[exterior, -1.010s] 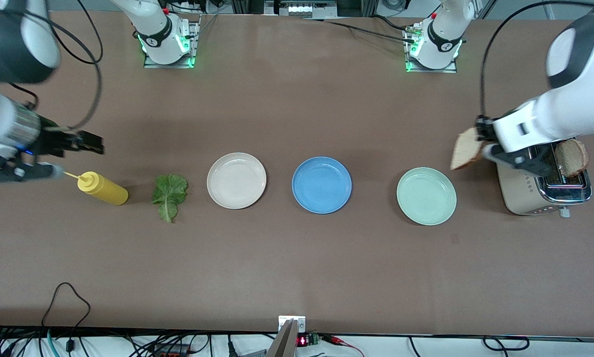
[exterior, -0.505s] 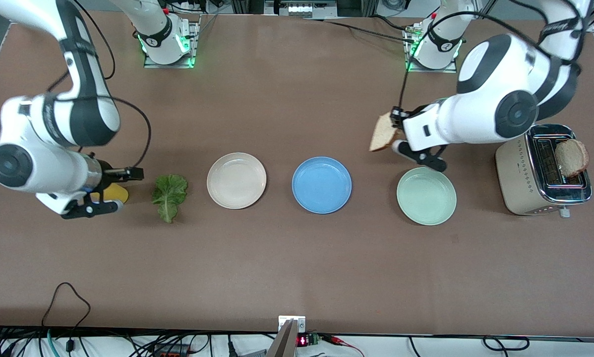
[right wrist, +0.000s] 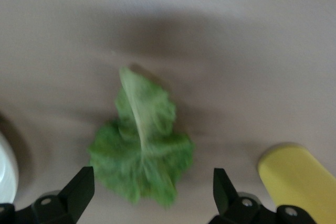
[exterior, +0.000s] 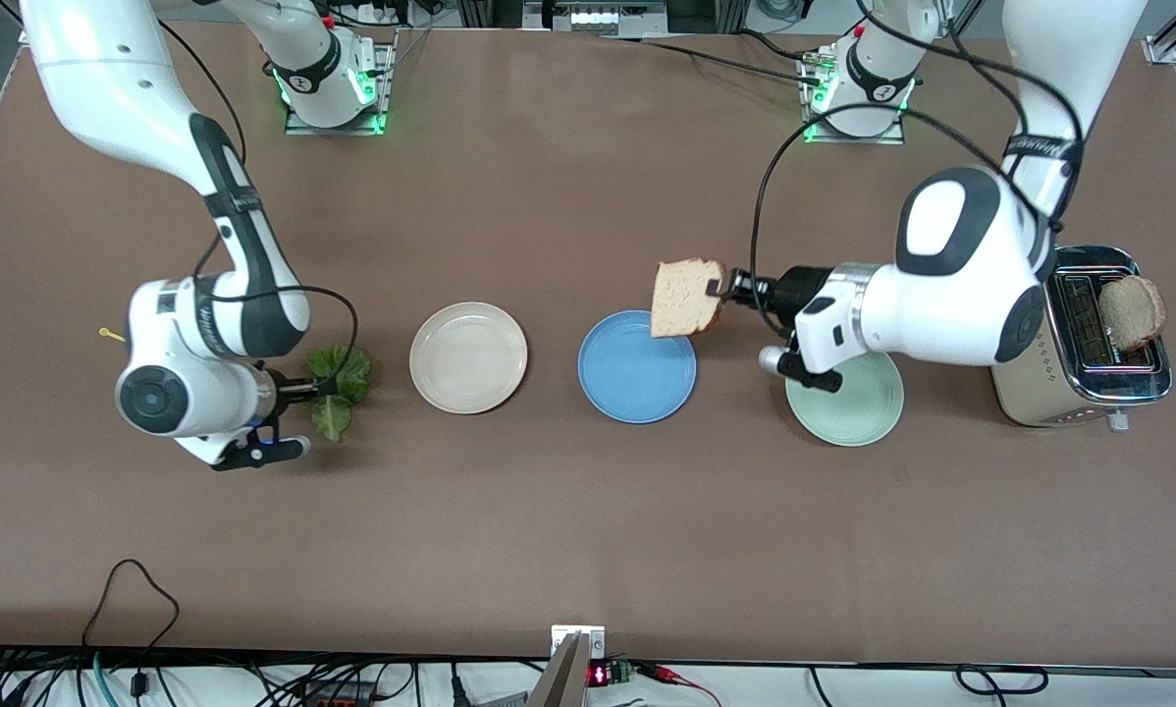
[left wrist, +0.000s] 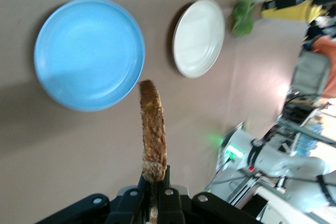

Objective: Make sandwich in blue plate with both arms
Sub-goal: 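Carry the bread onto the blue plate while the right gripper grasps lettuce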

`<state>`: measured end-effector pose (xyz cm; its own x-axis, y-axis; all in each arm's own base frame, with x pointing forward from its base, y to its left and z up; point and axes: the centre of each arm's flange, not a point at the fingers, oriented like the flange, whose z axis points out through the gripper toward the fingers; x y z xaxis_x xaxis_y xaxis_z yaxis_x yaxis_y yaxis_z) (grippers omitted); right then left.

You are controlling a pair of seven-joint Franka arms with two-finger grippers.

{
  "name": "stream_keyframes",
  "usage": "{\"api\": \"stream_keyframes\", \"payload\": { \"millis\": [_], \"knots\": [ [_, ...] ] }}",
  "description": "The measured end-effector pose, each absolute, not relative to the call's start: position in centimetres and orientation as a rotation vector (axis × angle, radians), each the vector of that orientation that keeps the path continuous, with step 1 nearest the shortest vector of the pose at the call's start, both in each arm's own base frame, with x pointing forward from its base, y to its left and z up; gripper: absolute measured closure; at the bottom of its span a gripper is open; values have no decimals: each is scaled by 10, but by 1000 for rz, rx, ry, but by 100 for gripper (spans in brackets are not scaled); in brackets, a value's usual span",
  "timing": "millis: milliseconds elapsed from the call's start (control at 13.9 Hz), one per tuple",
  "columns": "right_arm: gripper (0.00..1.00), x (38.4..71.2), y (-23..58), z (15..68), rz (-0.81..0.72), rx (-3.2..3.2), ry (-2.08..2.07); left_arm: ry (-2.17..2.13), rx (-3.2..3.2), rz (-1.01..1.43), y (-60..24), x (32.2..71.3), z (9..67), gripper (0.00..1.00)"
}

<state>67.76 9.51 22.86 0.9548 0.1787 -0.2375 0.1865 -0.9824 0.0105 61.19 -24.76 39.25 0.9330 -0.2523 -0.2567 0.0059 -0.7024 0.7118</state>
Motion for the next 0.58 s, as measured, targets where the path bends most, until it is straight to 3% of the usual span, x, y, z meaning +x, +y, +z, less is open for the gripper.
{"api": "stream_keyframes", "payload": {
  "millis": [289,577],
  "knots": [
    [0,684,109,194,-277,3109,295,-270,2108,-269,-237,622,321,93],
    [44,686,112,191,-253,3108,337,-405,2012,-116,-218,604,245,93]
  ]
}}
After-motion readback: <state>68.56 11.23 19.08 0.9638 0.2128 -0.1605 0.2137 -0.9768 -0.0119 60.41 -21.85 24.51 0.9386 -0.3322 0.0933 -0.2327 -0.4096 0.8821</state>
